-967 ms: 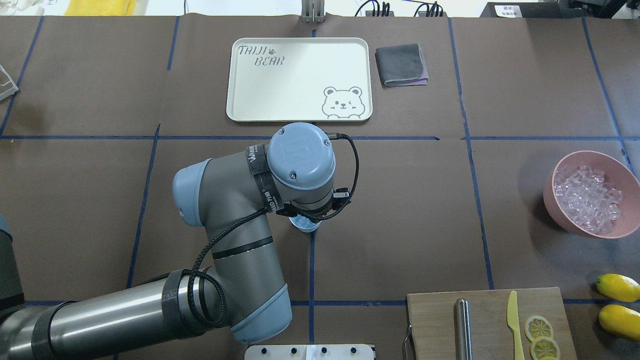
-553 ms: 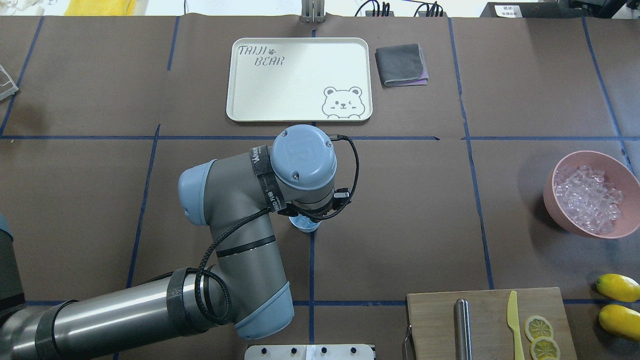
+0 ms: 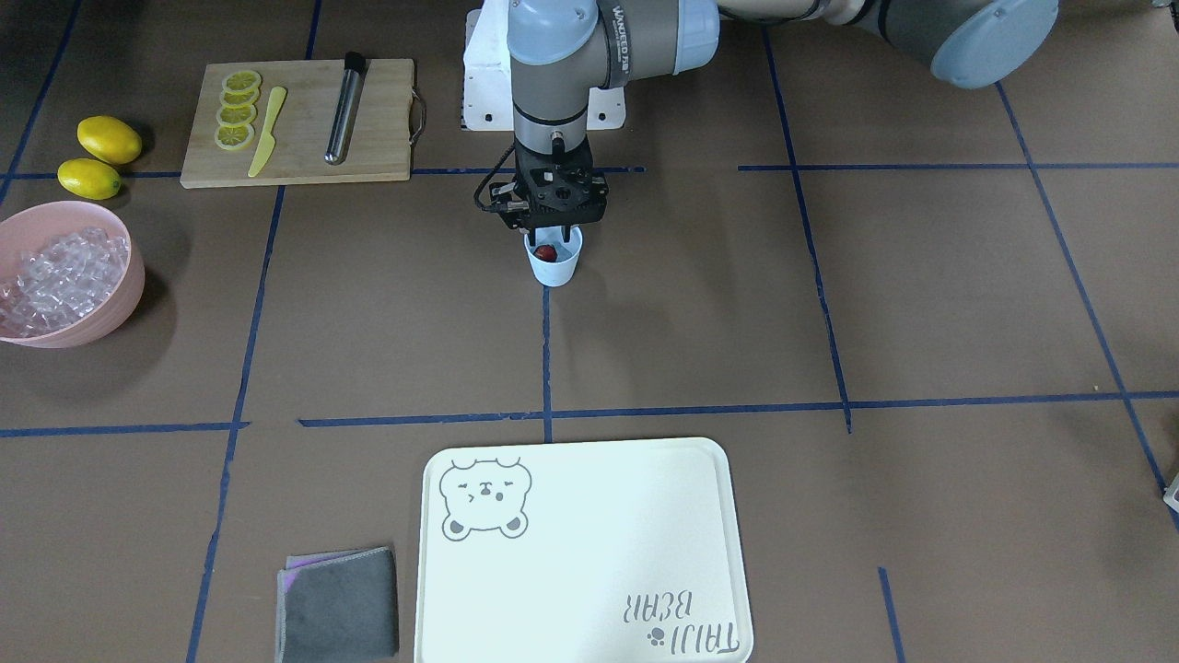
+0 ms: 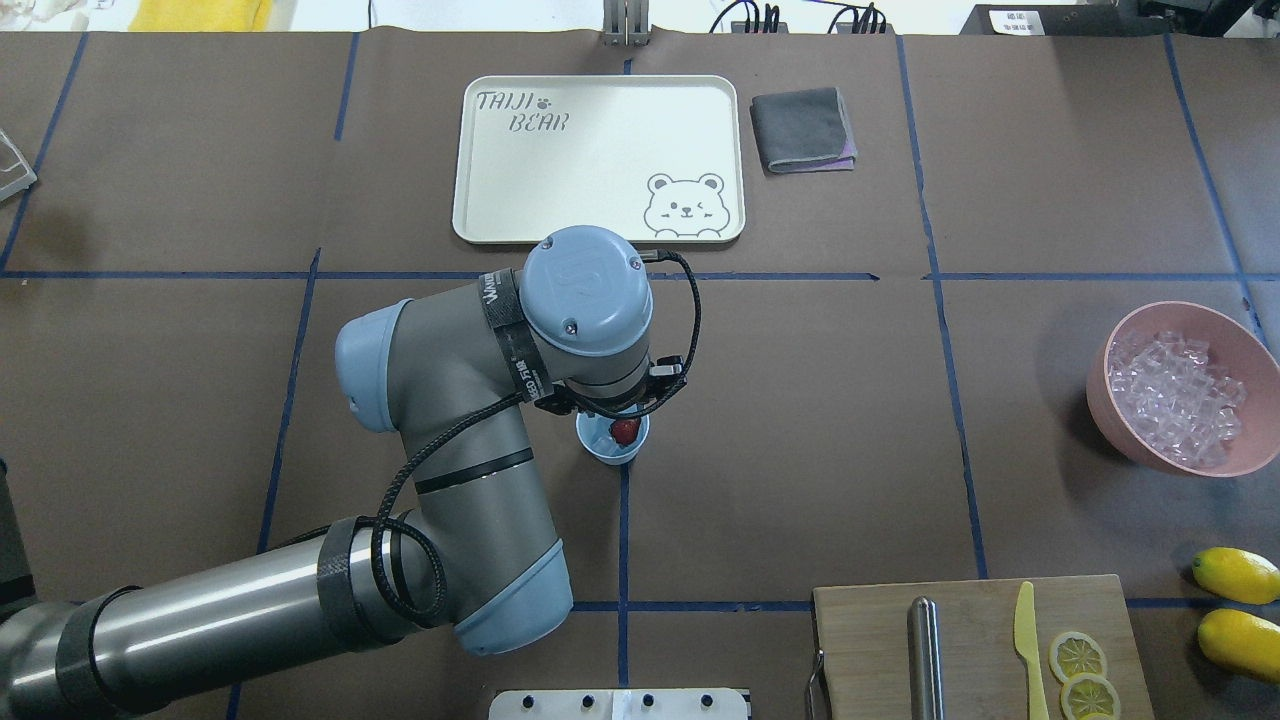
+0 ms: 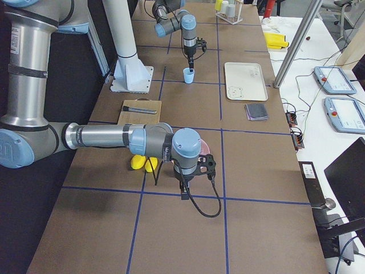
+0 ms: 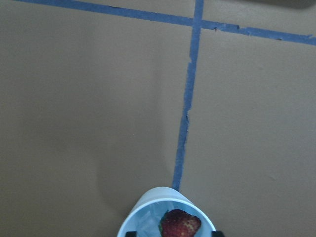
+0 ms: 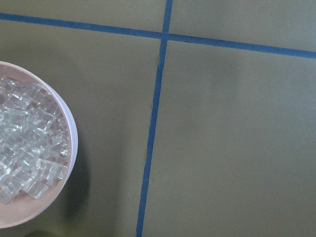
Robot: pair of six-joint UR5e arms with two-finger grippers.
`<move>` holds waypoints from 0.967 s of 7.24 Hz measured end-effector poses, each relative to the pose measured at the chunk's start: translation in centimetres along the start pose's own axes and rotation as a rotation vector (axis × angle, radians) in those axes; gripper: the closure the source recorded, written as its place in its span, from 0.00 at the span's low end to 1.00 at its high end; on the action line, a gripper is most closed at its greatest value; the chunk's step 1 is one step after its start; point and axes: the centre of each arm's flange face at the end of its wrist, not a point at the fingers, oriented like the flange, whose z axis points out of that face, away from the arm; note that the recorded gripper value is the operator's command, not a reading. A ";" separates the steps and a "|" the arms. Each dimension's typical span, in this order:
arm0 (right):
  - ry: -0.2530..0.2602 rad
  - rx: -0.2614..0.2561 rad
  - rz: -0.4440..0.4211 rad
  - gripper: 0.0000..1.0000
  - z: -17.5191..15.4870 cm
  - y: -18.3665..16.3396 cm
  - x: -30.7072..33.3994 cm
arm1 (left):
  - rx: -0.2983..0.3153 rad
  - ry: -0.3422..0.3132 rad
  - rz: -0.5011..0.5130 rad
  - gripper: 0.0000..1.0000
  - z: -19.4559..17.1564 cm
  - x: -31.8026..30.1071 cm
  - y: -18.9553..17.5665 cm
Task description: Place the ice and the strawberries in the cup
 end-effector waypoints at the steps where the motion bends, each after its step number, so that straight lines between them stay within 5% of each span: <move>1: 0.000 0.000 0.000 0.00 0.0 0.0 0.0 | 0.007 -0.008 0.039 0.00 -0.9 -1.7 -0.7; 7: 0.001 0.009 -0.006 0.01 -0.5 -0.2 -0.4 | -0.069 -0.063 0.343 0.00 -9.3 -26.1 -16.0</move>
